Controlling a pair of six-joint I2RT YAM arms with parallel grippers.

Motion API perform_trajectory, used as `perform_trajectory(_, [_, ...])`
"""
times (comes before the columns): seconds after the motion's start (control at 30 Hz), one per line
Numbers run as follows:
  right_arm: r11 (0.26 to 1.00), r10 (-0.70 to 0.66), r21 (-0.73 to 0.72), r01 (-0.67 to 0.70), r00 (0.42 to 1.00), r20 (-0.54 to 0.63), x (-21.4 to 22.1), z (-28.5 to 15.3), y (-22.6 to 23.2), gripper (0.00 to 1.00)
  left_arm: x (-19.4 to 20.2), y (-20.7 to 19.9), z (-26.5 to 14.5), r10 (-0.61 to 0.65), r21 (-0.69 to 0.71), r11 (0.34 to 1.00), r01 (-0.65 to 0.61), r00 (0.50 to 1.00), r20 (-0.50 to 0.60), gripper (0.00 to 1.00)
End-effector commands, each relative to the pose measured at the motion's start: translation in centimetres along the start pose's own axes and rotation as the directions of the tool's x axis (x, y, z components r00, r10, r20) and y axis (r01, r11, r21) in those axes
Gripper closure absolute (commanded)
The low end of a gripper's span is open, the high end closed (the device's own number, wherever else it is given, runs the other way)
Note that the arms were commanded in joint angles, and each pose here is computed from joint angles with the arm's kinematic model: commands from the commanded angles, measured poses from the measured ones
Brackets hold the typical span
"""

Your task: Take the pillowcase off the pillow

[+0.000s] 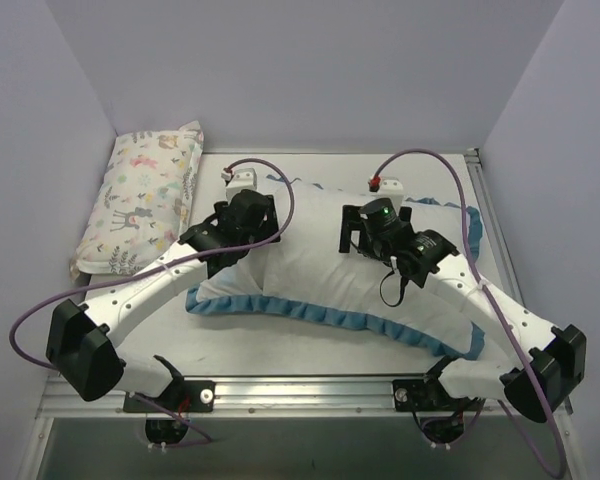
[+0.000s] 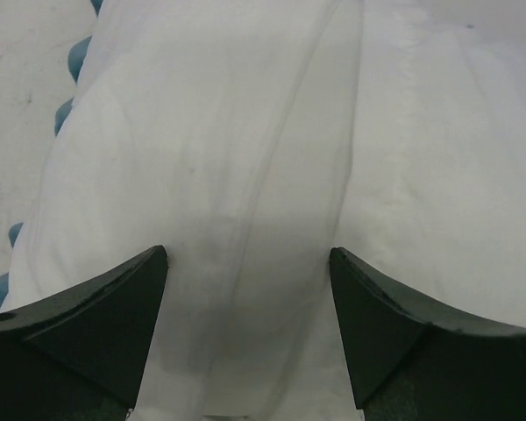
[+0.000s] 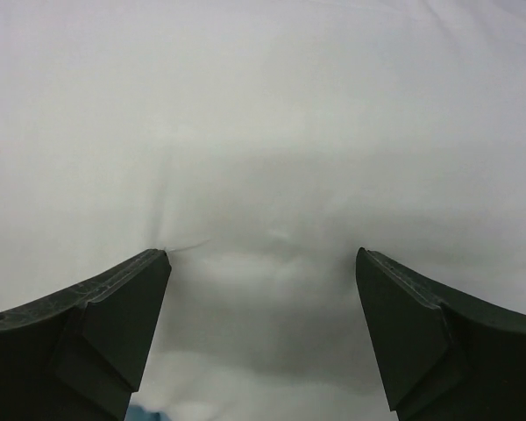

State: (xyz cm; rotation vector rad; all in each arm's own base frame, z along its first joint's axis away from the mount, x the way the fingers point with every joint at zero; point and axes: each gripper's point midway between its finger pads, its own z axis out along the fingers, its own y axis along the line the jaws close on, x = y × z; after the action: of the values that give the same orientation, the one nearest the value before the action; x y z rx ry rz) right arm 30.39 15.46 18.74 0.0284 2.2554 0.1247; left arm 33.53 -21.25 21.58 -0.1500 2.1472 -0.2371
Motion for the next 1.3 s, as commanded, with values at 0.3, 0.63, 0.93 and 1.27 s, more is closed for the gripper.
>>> perform_trajectory(0.3, [0.953,-0.291,-0.094,0.289,0.957,-0.007,3.2,-0.5,9.1,0.0,3.0,6.8,-1.4,-0.07,-0.146,0.987,0.071,0.997,0.011,0.22])
perform_trajectory(0.63, [0.975,-0.192,0.084,0.208,0.967,-0.168,6.2,4.6,1.5,0.89,6.6,8.5,0.4,-0.101,-0.151,0.985,0.087,0.991,-0.083,0.75])
perform_trajectory(0.93, [0.973,0.017,0.228,0.026,0.982,-0.186,6.4,4.7,-6.9,1.0,8.5,15.3,0.8,-0.296,-0.316,0.908,0.274,0.955,-0.02,1.0])
perform_trajectory(1.27, [0.978,-0.203,0.05,0.204,0.979,-0.015,2.6,0.6,1.3,0.77,16.5,11.4,4.9,-0.371,-0.072,0.928,0.364,0.91,-0.185,1.0])
